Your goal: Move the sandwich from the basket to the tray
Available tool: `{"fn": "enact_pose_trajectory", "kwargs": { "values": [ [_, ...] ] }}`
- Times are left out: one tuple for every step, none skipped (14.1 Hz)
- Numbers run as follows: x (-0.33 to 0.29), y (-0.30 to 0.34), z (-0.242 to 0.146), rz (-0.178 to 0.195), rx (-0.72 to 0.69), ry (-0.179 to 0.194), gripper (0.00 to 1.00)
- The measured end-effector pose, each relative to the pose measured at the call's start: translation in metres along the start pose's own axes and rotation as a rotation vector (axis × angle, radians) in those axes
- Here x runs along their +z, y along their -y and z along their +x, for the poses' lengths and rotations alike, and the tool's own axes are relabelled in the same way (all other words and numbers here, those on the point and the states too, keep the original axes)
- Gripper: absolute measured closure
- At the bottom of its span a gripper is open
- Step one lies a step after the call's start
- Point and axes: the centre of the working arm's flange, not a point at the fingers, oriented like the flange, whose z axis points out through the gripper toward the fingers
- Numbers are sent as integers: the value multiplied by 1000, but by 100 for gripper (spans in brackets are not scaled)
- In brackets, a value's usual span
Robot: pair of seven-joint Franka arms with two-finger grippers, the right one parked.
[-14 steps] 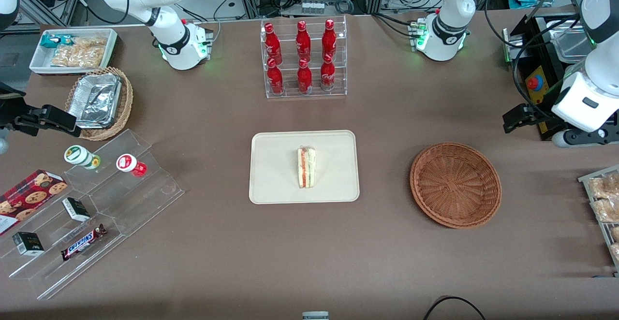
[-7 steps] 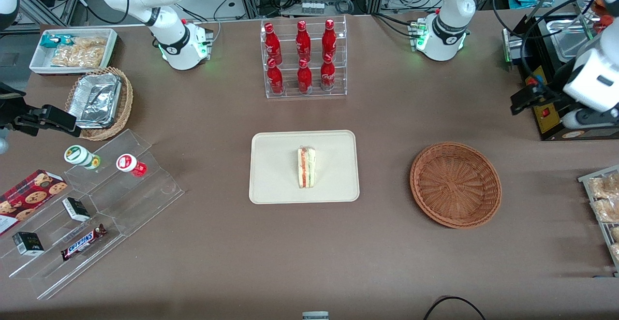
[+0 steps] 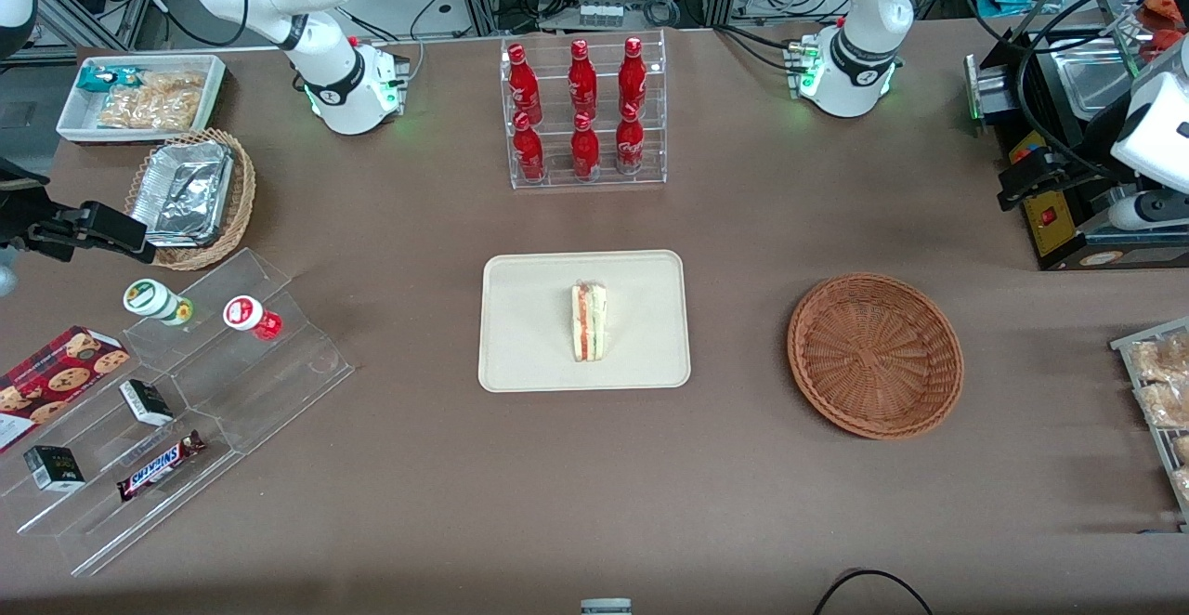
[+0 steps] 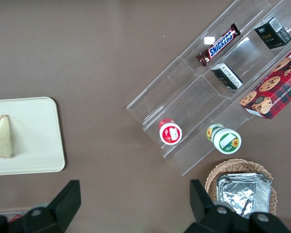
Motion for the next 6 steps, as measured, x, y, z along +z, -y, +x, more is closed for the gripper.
{"fn": "enact_pose_trajectory", "kwargs": {
  "values": [
    [0, 0, 0, -1, 0, -2, 0],
    [-1, 0, 0, -2, 0, -6, 0],
    [-4, 0, 1, -3, 0, -15, 0],
    [-7, 0, 1, -4, 0, -23, 0],
    [-9, 0, 1, -5, 0, -27, 0],
    [-10, 0, 1, -5, 0, -29, 0]
  ]
}}
